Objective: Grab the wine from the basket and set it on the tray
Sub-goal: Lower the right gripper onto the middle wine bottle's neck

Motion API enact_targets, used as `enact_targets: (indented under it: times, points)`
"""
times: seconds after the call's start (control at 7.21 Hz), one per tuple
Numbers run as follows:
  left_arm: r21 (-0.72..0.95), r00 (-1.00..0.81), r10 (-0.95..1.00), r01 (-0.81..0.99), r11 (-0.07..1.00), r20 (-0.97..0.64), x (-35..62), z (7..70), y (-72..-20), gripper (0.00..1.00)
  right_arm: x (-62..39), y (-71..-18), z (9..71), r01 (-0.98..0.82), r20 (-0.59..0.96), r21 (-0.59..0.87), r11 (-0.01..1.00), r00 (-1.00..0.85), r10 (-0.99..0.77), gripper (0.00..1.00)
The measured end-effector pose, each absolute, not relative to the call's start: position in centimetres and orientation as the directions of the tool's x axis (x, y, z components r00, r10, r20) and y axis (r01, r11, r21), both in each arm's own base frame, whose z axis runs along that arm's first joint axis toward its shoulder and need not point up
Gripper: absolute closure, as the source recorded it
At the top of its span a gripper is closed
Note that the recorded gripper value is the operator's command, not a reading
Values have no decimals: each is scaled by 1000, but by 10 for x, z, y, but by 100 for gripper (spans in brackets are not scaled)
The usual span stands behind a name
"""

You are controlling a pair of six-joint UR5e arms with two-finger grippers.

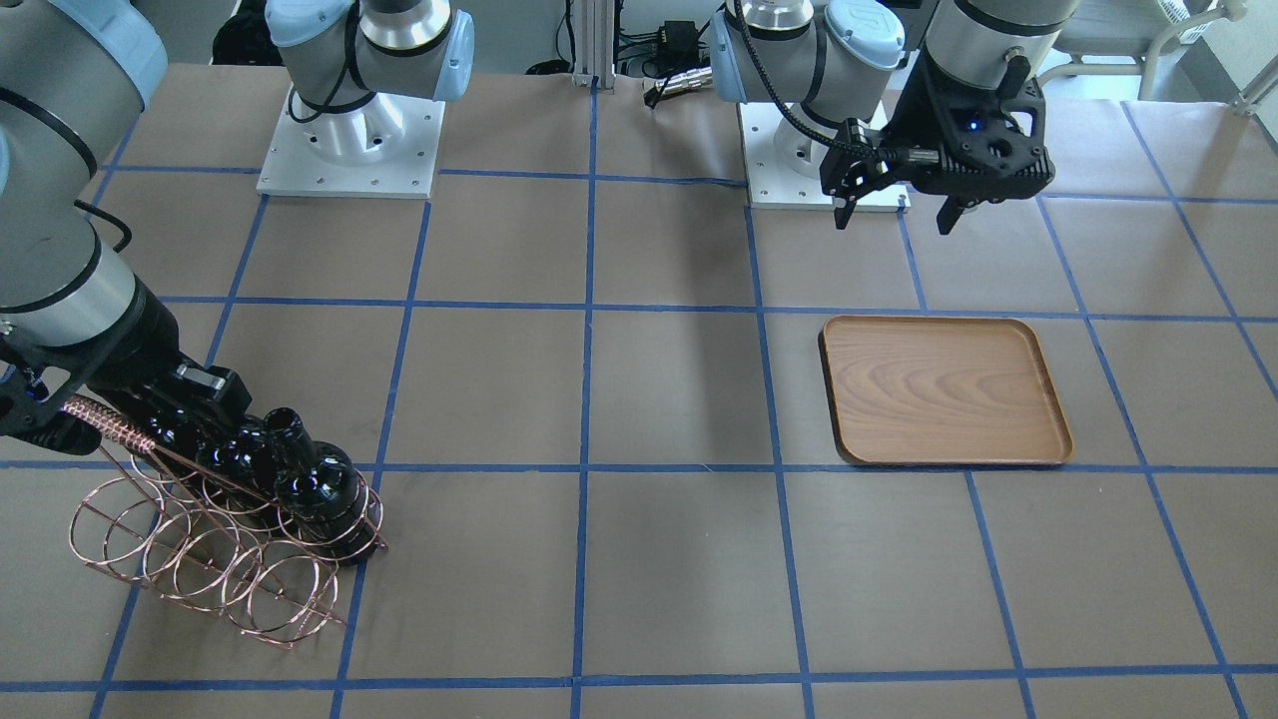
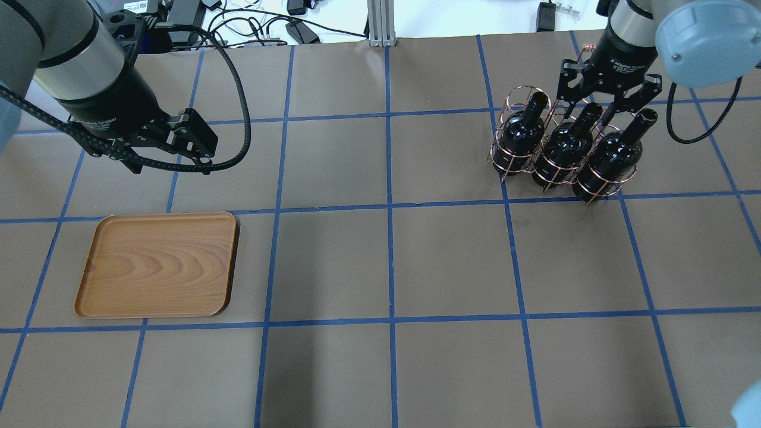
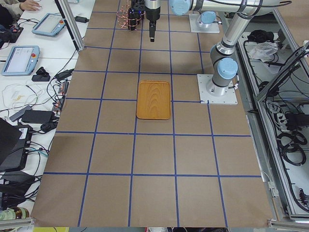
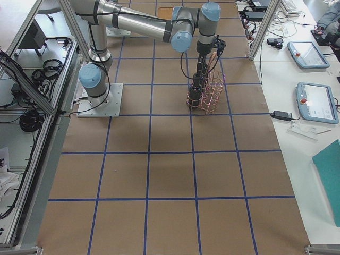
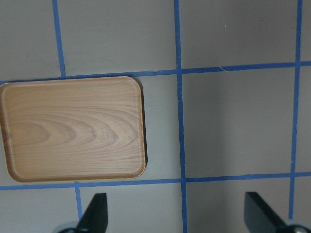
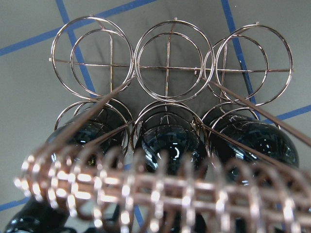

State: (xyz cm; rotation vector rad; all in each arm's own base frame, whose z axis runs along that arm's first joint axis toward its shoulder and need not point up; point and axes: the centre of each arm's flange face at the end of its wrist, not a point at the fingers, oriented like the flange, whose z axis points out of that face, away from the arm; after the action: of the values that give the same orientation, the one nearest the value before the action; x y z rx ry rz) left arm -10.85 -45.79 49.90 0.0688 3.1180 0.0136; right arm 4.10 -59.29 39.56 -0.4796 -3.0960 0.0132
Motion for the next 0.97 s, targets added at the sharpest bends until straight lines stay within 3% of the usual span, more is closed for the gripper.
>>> enact_targets:
  times: [0.97]
  points:
    - [10, -999, 47, 47, 999, -24, -108, 499, -458, 0, 41, -594, 388, 302, 8, -2, 953, -953, 302, 38]
